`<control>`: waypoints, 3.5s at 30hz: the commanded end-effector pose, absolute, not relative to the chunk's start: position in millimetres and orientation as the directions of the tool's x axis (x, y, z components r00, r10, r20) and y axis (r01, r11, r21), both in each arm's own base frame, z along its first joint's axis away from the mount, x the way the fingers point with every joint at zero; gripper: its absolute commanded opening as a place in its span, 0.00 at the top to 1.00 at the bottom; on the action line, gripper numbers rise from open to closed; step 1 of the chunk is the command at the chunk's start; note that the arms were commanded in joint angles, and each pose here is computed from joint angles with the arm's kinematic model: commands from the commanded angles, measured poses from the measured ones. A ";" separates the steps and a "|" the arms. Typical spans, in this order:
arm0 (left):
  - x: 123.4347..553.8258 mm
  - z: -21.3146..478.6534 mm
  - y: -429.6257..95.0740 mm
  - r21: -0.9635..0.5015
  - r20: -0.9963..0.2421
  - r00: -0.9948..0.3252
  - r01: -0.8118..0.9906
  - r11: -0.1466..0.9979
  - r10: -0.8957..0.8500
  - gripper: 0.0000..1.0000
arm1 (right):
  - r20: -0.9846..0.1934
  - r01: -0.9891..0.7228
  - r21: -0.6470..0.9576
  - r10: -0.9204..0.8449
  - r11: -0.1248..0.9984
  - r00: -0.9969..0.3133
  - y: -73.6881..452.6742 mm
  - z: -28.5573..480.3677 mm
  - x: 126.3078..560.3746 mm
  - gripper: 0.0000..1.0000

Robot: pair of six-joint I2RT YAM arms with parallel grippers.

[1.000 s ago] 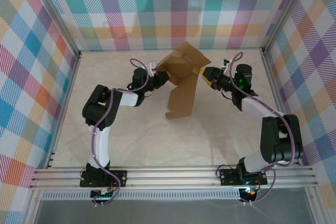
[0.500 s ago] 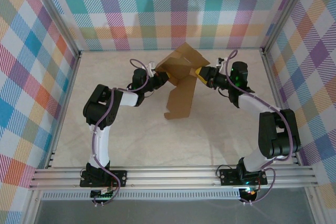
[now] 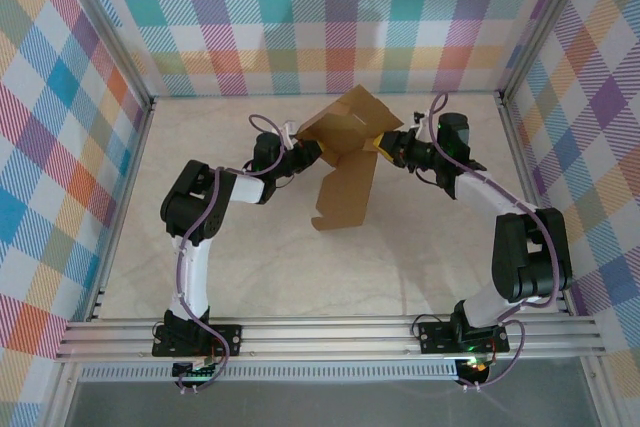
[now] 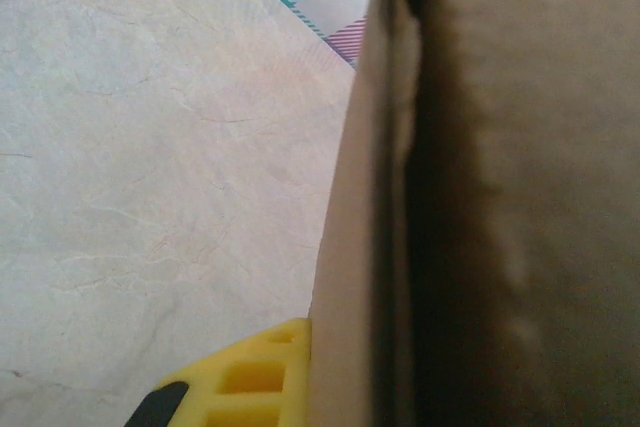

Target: Fold the paper box

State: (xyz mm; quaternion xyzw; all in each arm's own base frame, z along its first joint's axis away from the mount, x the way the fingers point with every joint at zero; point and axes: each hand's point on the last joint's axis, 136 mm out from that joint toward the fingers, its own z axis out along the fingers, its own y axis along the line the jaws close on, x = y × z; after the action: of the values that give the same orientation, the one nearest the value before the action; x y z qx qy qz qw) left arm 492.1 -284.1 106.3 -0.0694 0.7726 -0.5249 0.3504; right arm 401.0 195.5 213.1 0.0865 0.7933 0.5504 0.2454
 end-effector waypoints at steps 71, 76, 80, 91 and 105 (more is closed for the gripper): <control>492.2 183.8 -298.8 -0.876 -0.483 -0.658 0.366 0.315 -0.578 1.00 | -0.157 0.088 0.900 0.506 0.427 -0.848 250.7 119.2 448.7 0.44; 495.8 177.0 -289.3 -0.855 -0.519 -0.625 0.363 0.370 -0.584 1.00 | -0.227 0.115 0.858 0.570 0.501 -0.789 202.9 124.5 440.3 0.40; 501.4 167.3 -284.0 -0.842 -0.537 -0.603 0.352 0.408 -0.590 1.00 | -0.327 0.116 0.802 0.593 0.586 -0.736 165.7 141.2 426.9 0.39; 509.8 142.6 -274.1 -0.790 -0.606 -0.563 0.344 0.507 -0.562 1.00 | -0.661 -0.047 0.636 0.511 0.771 -0.549 131.4 267.4 393.6 0.38; 518.5 121.3 -265.4 -0.737 -0.658 -0.535 0.312 0.599 -0.530 1.00 | -0.800 -0.335 0.519 0.309 0.786 -0.514 233.8 352.9 383.3 0.47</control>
State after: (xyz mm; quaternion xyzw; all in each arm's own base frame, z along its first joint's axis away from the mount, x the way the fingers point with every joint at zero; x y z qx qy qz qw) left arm 513.1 -270.7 127.0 -0.0743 0.7542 -0.4567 0.4660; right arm 376.3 220.5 363.6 0.0117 0.7890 0.3481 0.5061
